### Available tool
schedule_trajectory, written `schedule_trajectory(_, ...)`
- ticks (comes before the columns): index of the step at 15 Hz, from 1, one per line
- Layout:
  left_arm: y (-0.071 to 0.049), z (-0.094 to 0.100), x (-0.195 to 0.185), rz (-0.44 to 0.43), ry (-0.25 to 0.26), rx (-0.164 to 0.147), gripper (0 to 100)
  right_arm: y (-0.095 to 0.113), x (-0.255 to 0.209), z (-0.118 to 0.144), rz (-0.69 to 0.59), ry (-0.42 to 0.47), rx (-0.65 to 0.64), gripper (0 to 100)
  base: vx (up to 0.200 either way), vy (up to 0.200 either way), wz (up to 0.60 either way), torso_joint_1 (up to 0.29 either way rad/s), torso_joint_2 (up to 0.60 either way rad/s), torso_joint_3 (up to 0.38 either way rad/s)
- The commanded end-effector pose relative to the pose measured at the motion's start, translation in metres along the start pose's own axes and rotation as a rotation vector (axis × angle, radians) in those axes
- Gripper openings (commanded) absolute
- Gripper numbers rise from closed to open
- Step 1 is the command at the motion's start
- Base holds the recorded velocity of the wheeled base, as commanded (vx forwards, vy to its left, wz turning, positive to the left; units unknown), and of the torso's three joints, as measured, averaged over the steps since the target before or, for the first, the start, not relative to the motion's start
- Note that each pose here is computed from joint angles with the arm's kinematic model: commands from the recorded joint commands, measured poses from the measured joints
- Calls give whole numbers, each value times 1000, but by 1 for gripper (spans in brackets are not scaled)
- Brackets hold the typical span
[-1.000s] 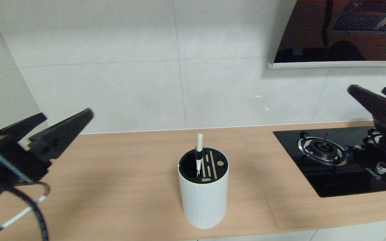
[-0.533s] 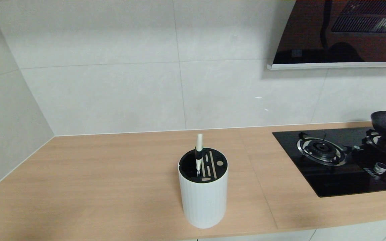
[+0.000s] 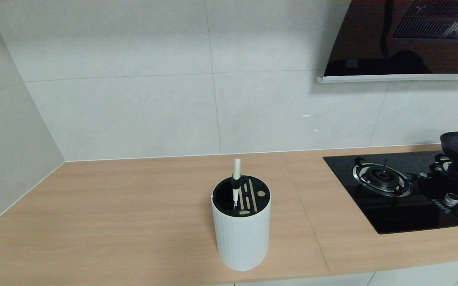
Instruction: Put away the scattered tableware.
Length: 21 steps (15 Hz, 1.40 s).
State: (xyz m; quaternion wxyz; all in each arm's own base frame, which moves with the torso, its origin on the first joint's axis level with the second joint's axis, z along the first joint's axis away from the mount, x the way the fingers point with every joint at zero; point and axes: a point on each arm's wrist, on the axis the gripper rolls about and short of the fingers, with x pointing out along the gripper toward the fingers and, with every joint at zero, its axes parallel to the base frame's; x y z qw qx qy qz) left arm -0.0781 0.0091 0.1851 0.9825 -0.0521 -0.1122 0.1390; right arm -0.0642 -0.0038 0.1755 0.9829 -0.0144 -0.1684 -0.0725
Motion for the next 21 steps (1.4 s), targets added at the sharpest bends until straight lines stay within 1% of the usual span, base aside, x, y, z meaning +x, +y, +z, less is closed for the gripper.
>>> schedule_trajectory(1,0,-30,1,40,40,53,100,2,-2,-21,-2,36,-5,100,0,0,0,0,0,0)
schedule_trajectory(2,0,-42,6,44,81,64,100,3,2,-39,3,100,-17,100,0,0,0,0,0,0)
schedule_trajectory(3,-1,-78,17,50,169,91,100,6,6,-79,15,222,-31,100,0,0,0,0,0,0)
schedule_trajectory(4,-2,-93,24,48,150,83,100,7,7,-96,17,263,-35,100,0,0,0,0,0,0)
schedule_trajectory(5,-3,-110,29,35,116,79,100,7,7,-102,18,281,-36,100,0,0,0,0,0,0)
schedule_trajectory(6,-3,-113,28,14,157,72,100,7,6,-103,20,295,-29,100,0,0,0,0,0,0)
schedule_trajectory(7,-3,-116,28,-1,179,51,100,8,6,-103,31,297,-15,100,0,0,0,0,0,0)
schedule_trajectory(8,-4,-116,28,-62,189,23,100,9,4,-109,83,352,-5,100,0,0,0,0,0,0)
schedule_trajectory(9,-6,-116,28,-122,197,18,100,9,4,-108,95,354,5,100,0,0,0,0,0,0)
schedule_trajectory(10,-6,-116,28,-129,206,19,100,9,4,-108,98,351,10,100,0,0,0,0,0,0)
schedule_trajectory(13,-6,-116,28,-129,208,11,100,9,4,-108,99,351,12,100,0,0,0,0,0,0)
schedule_trajectory(14,-7,-117,28,-179,200,51,100,9,4,-108,97,351,12,100,0,0,0,0,0,0)
schedule_trajectory(15,-8,-119,27,-261,216,157,100,9,4,-108,99,351,10,100,0,0,0,0,0,0)
schedule_trajectory(16,-9,-121,27,-304,222,199,100,9,4,-108,98,351,10,100,0,0,0,0,0,0)
schedule_trajectory(17,-9,-121,27,-301,222,196,100,9,4,-108,97,351,12,100,0,0,0,0,0,0)
schedule_trajectory(19,-9,-120,27,-290,230,120,100,9,4,-108,97,351,12,100,0,0,0,0,0,0)
schedule_trajectory(20,-9,-120,27,-287,230,106,100,9,4,-108,97,351,12,100,0,0,0,0,0,0)
schedule_trajectory(21,-9,-120,27,-287,227,106,100,9,4,-108,97,349,12,100,0,0,0,0,0,0)
